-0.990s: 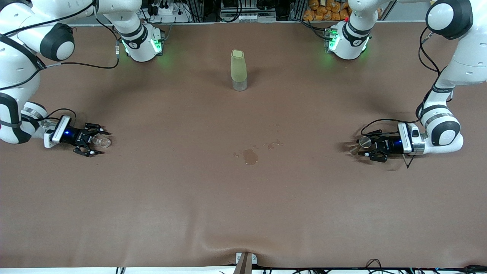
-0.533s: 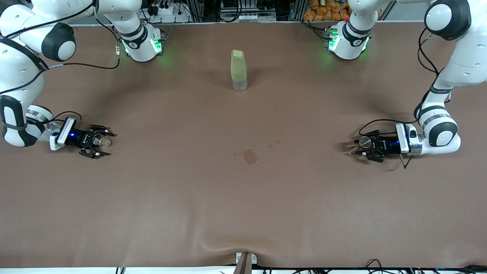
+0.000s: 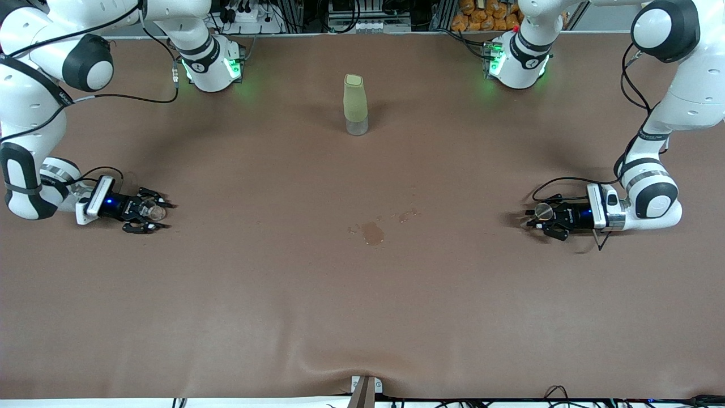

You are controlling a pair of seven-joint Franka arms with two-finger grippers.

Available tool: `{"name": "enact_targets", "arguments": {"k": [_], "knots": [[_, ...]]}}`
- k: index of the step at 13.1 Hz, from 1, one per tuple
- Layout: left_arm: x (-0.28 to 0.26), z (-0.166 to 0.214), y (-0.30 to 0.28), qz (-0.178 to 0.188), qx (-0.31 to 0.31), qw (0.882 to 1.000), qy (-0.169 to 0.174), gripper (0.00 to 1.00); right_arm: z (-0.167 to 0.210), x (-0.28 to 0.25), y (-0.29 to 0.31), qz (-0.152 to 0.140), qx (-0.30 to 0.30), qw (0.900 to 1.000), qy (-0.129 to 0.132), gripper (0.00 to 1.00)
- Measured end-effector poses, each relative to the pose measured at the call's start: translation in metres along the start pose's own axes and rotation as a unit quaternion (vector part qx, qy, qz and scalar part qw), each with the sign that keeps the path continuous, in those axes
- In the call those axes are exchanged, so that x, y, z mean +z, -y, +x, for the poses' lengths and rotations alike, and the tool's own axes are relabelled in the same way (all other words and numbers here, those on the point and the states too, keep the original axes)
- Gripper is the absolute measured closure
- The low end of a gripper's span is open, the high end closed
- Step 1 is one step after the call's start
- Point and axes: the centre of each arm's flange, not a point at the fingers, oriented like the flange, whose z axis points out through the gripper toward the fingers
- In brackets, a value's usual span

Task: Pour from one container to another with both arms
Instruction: 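Lift the jigger and beaker, bringing both grippers together mid-table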

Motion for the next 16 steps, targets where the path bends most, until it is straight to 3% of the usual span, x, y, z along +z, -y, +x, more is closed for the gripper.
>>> {"name": "enact_targets", "arguments": {"k": [2, 7, 11, 16], "knots": [[0.000, 0.001, 0.000, -0.001, 0.000, 1.000, -0.004, 0.78, 0.000, 0.001, 0.000, 0.001, 0.001, 1.000, -0.002, 0.63], [0.003, 0.004, 0.002, -0.005, 0.004, 1.000, -0.008, 0.78, 0.006, 0.024, -0.003, 0.023, 0.026, 0.999, -0.025, 0.85], [0.026, 0.030, 0.026, -0.029, -0.013, 0.999, -0.029, 0.79, 0.027, 0.054, -0.018, 0.054, 0.036, 0.997, -0.043, 0.85], [0.090, 0.093, 0.074, -0.082, -0.027, 0.996, -0.020, 0.79, 0.085, 0.076, -0.047, 0.084, 0.030, 0.995, -0.054, 0.85]]}}
